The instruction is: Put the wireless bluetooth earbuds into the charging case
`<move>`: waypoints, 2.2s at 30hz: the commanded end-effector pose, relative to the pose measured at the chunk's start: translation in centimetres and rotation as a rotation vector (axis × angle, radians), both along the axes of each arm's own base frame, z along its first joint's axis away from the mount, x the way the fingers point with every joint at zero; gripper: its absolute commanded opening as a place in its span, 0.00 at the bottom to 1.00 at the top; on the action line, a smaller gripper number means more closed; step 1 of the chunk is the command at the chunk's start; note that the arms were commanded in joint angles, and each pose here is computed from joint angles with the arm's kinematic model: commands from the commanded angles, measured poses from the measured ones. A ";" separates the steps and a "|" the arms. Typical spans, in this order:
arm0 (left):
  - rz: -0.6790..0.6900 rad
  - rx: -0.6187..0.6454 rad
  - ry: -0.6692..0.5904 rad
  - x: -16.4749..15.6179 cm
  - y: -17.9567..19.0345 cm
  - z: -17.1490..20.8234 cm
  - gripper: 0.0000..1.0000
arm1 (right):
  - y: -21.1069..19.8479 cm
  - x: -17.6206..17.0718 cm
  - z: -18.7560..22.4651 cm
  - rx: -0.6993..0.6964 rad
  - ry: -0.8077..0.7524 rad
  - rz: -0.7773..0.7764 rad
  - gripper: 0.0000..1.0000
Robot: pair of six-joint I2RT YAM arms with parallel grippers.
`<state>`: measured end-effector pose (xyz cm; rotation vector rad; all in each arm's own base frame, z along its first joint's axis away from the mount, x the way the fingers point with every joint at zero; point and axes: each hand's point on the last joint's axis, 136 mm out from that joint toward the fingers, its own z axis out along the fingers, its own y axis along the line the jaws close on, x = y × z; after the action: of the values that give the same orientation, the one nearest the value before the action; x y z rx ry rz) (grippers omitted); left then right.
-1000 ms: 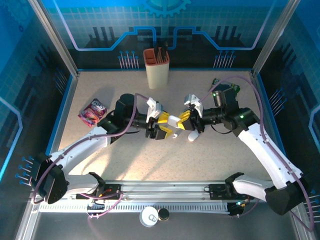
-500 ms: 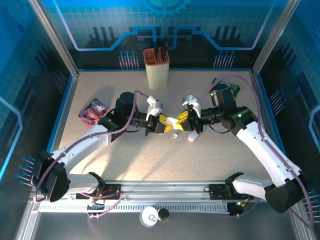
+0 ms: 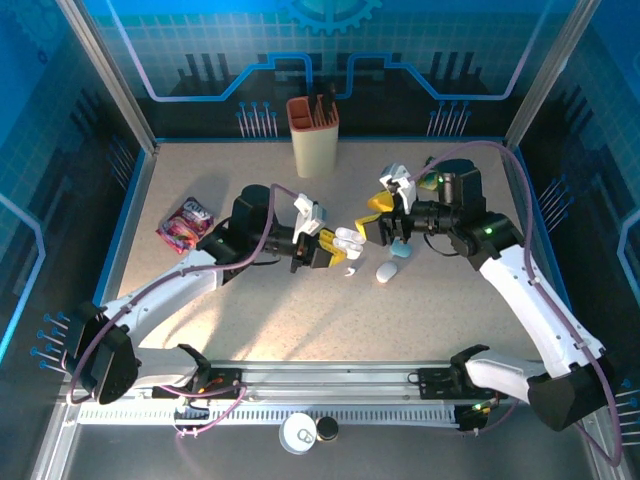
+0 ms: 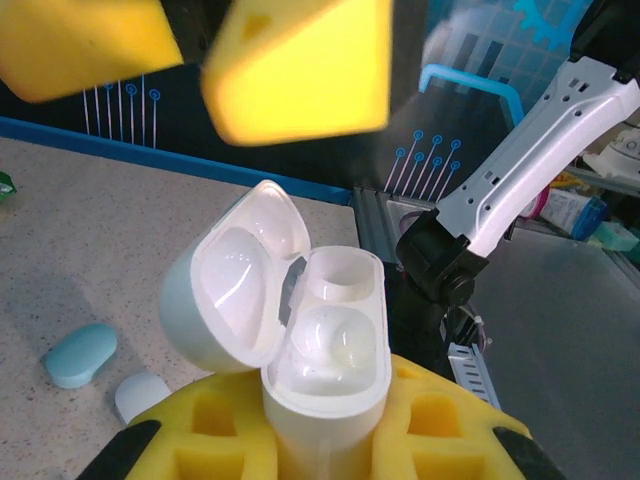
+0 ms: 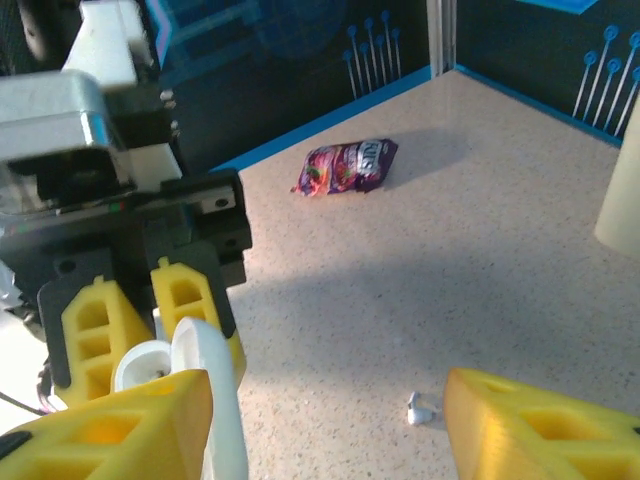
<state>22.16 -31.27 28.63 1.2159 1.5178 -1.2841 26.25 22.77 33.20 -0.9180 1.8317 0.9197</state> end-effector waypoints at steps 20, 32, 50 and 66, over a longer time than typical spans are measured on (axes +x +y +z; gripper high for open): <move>0.264 -0.132 -0.095 3.1 5.5 -1.6 0.03 | -3.4 5.1 -16.1 -0.184 0.760 -0.501 0.49; 0.272 -0.106 -0.083 2.8 5.8 -2.7 0.04 | -0.3 2.7 -26.9 -0.393 1.107 -0.475 0.40; 0.265 -0.099 -0.066 2.9 5.7 -2.8 0.06 | 1.0 3.3 -30.7 -0.412 1.200 -0.453 0.33; 0.264 -0.099 -0.052 2.8 5.7 -3.0 0.06 | 1.1 3.8 -32.0 -0.437 1.226 -0.469 0.25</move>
<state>25.08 -25.81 25.33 0.9475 1.5132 -1.1256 30.01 23.25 1.83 -0.0033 3.1720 0.8257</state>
